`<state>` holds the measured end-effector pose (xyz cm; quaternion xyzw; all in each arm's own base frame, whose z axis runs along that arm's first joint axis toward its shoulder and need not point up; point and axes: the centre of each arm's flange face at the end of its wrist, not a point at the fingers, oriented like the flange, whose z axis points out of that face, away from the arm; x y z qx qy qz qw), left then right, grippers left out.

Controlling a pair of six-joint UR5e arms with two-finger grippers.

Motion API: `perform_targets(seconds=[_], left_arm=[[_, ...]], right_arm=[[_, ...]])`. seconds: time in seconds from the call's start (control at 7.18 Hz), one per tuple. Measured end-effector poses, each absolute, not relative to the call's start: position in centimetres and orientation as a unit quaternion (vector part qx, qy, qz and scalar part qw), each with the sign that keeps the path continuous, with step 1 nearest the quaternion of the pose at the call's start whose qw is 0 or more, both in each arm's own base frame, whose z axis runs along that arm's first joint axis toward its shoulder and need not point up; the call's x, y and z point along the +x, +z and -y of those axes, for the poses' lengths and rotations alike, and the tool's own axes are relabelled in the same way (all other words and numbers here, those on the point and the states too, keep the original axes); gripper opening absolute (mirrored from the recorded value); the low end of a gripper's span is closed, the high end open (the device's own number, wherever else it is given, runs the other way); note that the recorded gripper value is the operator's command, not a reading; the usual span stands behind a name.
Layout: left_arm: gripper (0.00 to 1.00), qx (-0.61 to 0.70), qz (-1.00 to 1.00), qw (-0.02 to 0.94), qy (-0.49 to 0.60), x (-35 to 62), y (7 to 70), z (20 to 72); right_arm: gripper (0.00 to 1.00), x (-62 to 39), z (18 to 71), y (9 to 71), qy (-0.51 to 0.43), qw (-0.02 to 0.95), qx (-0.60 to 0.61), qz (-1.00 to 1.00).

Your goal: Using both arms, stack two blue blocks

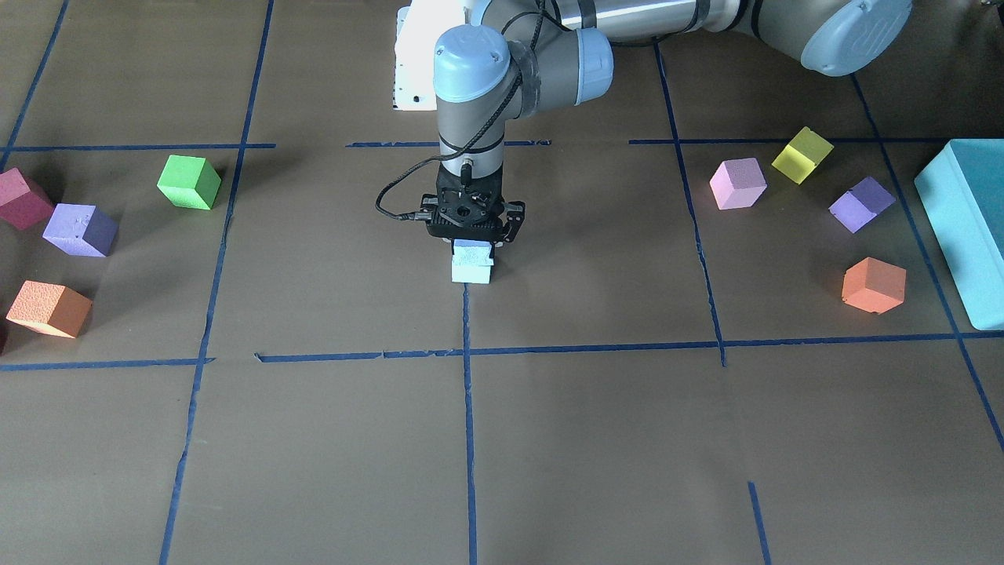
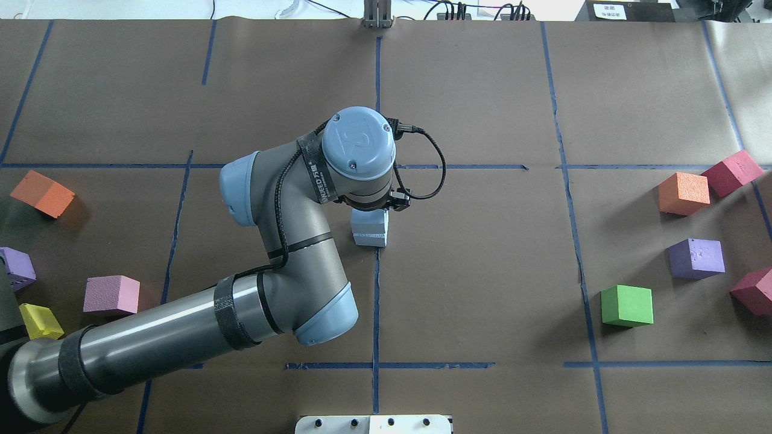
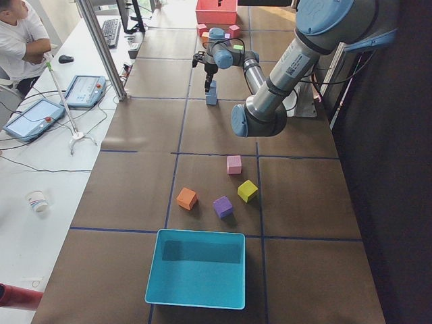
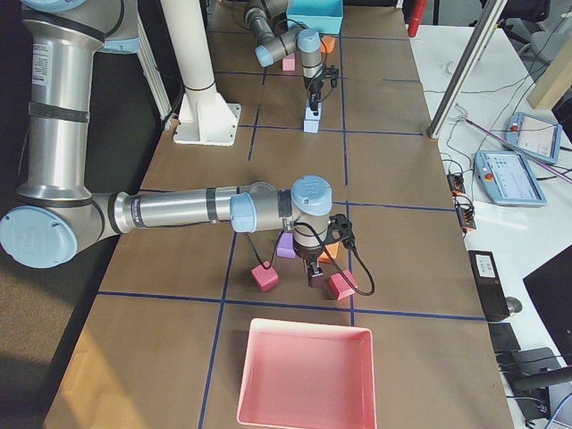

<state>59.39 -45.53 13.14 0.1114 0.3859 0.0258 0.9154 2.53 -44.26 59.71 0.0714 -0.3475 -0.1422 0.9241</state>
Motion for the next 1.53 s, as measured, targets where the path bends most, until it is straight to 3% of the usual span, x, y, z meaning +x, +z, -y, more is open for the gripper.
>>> perform_targets(seconds=[0.28,0.7,1.11,1.53], left_arm=[[0.99,0.11,-0.386,0.915,0.029,59.8,13.2,45.0],[1.0,0.093,-0.403,0.91,0.025,57.5,12.4,46.4],[1.0,0.072,-0.406,0.909,0.063,42.8,14.1,51.4],[1.0,0.093,-0.36,0.917,0.143,20.7,29.6,54.2]], right_arm=[[1.0,2.5,44.3,59.7,-0.142,0.924,0.072,0.348],[1.0,2.5,44.2,59.8,-0.142,0.924,0.069,0.348],[1.0,2.4,44.3,60.5,-0.141,0.924,0.064,0.348],[0.99,2.3,44.4,61.4,-0.131,0.925,0.052,0.353]])
